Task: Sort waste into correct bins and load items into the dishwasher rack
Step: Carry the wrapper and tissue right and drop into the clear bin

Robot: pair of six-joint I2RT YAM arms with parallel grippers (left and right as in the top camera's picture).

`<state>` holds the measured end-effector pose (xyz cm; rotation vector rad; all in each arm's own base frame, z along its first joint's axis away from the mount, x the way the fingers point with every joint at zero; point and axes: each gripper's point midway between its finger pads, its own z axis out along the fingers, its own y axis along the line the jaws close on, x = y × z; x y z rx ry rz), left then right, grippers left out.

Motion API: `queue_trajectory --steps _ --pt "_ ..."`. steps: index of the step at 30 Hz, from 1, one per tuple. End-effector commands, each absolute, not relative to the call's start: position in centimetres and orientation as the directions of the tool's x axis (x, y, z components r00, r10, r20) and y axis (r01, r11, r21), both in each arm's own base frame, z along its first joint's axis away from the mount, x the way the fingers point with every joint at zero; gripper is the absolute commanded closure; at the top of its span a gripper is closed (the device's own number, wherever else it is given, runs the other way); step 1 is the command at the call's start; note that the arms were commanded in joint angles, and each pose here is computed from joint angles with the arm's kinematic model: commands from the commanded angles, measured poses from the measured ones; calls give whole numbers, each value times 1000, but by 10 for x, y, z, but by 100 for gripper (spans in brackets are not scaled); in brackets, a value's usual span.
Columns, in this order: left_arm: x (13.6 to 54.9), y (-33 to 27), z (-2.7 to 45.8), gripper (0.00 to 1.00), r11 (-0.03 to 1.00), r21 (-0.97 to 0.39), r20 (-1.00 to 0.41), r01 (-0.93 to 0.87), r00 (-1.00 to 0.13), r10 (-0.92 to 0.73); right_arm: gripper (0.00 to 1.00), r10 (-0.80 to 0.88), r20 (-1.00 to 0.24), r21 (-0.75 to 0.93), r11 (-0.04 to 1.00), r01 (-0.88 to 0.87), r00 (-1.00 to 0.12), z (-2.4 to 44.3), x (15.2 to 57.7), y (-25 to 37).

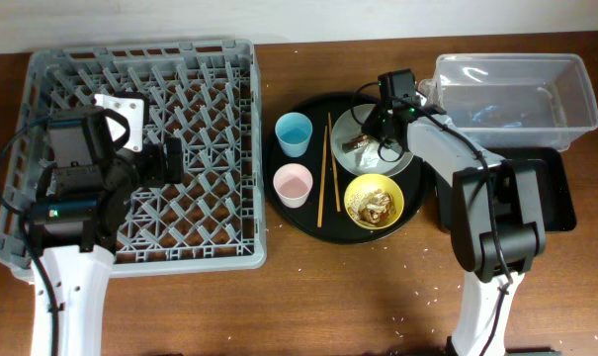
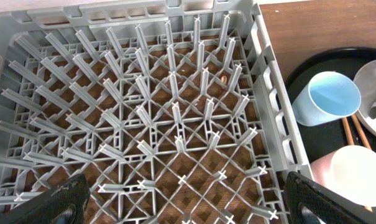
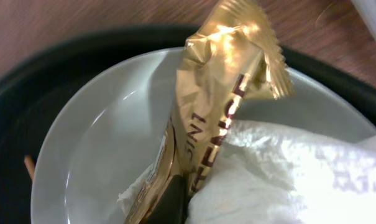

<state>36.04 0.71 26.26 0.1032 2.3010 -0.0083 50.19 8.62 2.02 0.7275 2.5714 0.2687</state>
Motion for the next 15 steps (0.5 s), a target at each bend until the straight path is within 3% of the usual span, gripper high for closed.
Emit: queue_trajectory --steps 1,6,10,15 --pt "362 5 267 0 996 13 -751 84 -657 65 96 351 -400 310 921 235 -847 38 506 102" --pt "362 5 267 0 996 13 -751 84 -658 65 96 260 -572 299 949 97 -778 153 518 85" --pt "362 5 267 0 996 13 -751 85 -657 66 96 330 -678 317 937 144 -657 257 506 40" --pt "362 5 267 0 996 13 -751 85 -657 66 96 523 -680 358 849 389 -515 278 494 -53"
